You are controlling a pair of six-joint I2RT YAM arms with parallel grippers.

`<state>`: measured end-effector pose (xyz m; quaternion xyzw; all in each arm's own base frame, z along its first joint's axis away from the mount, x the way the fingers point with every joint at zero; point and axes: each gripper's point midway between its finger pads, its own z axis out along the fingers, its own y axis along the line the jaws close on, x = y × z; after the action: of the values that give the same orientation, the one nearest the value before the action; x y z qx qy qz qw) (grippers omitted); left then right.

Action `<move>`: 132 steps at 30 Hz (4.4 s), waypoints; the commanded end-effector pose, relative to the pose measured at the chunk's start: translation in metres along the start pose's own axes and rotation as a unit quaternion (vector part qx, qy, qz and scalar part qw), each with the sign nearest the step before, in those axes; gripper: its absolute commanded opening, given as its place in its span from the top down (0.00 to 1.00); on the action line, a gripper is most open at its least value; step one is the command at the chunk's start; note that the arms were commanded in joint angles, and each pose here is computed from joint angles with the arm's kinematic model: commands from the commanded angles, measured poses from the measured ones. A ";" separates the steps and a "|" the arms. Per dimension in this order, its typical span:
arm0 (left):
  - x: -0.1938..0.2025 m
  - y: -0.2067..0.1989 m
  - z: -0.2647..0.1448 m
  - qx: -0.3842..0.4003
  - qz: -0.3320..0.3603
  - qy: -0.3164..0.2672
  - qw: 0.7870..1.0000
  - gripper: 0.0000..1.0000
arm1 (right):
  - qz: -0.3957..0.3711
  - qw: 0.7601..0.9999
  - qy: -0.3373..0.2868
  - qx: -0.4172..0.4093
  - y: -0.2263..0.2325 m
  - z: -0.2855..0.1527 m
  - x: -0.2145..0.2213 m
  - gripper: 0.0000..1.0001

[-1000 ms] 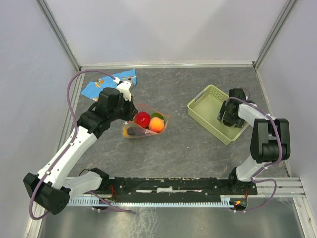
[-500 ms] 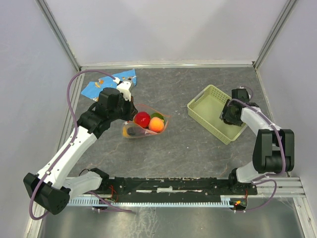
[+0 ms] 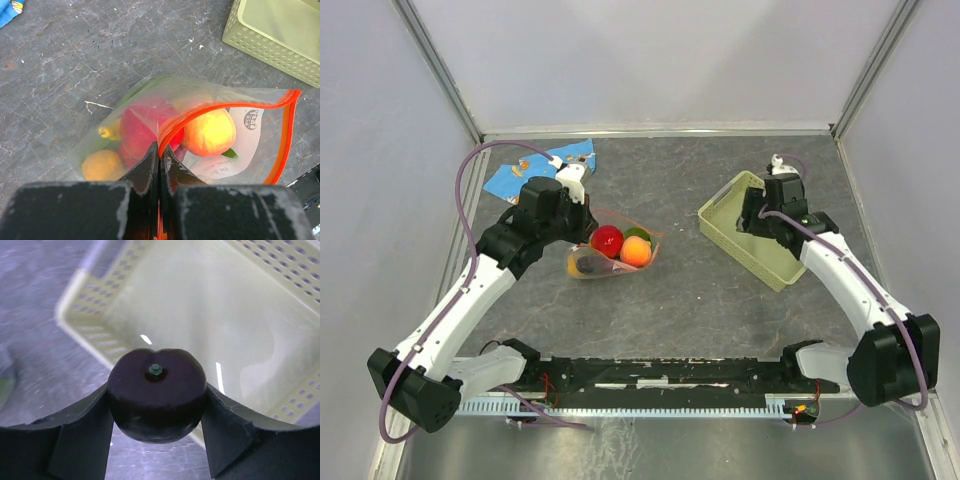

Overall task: Place the food in the zip-top bag and seal the zipper
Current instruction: Place the fake fruit in the zipper food storage bag, then zip the zipper food storage bag at the center of the board.

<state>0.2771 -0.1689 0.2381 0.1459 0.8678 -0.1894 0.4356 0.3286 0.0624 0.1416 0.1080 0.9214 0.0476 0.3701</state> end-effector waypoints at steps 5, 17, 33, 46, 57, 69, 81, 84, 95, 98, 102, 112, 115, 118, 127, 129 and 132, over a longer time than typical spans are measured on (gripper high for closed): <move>-0.011 -0.002 0.002 0.009 0.017 -0.022 1.000 0.97 | -0.070 0.978 -0.086 -0.175 0.103 -0.070 -0.039 0.41; -0.012 -0.002 0.001 0.008 0.017 -0.023 1.000 0.97 | -0.202 0.897 -0.112 -0.377 0.223 -0.152 -0.013 0.39; -0.013 -0.003 -0.002 0.011 0.017 -0.028 0.999 0.97 | -0.311 0.838 -0.059 -0.444 0.317 -0.154 0.046 0.34; -0.015 -0.004 -0.004 0.014 0.018 -0.030 0.999 0.97 | -0.321 0.872 -0.069 -0.364 0.316 -0.113 0.037 0.14; -0.014 -0.004 -0.004 0.013 0.018 -0.031 0.999 0.97 | -0.353 0.858 -0.115 -0.354 0.295 -0.143 0.012 0.16; -0.014 -0.005 -0.004 0.017 0.019 -0.030 0.999 0.97 | -0.414 0.849 -0.133 -0.301 0.269 -0.124 0.004 0.25; -0.016 -0.009 -0.006 0.029 0.021 -0.034 0.999 0.97 | -0.444 0.843 -0.108 -0.285 0.278 -0.082 0.020 0.51; -0.016 -0.012 -0.007 0.035 0.022 -0.037 0.998 0.97 | -0.435 0.849 -0.115 -0.278 0.271 -0.089 0.011 0.73; -0.030 -0.011 -0.021 0.032 0.017 -0.072 0.997 0.80 | -0.405 0.878 -0.102 -0.234 0.232 -0.117 -0.007 0.99; -0.033 -0.013 -0.029 0.035 -0.005 -0.090 0.995 0.70 | -0.388 0.892 -0.083 -0.217 0.220 -0.118 -0.009 0.99; -0.035 -0.014 -0.039 0.038 -0.059 -0.130 0.989 0.56 | -0.366 0.906 -0.057 -0.204 0.205 -0.117 -0.011 0.99; -0.017 -0.003 -0.058 0.055 -0.189 -0.266 0.944 0.23 | -0.314 0.926 -0.010 -0.211 0.183 -0.115 -0.017 0.99; -0.005 -0.013 -0.052 0.100 -0.189 -0.283 0.935 0.23 | -0.310 0.924 -0.009 -0.223 0.186 -0.119 -0.020 0.99; 0.017 -0.020 -0.039 0.140 -0.177 -0.286 0.931 0.22 | -0.312 0.923 -0.005 -0.223 0.184 -0.117 -0.019 0.99; 0.037 -0.037 -0.027 0.219 -0.096 -0.354 0.904 0.22 | -0.310 0.921 0.005 -0.235 0.185 -0.116 -0.014 0.99; 0.035 -0.040 -0.027 0.225 -0.062 -0.361 0.903 0.22 | -0.310 0.921 0.006 -0.237 0.185 -0.116 -0.013 0.99; 0.031 -0.043 -0.026 0.224 -0.012 -0.374 0.900 0.22 | -0.311 0.920 0.007 -0.239 0.185 -0.116 -0.011 0.99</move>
<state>0.2270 -0.1866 0.1814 0.0645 0.6745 -0.4287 0.5976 0.2847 0.2344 0.2354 -0.2853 0.8888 0.1238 0.3367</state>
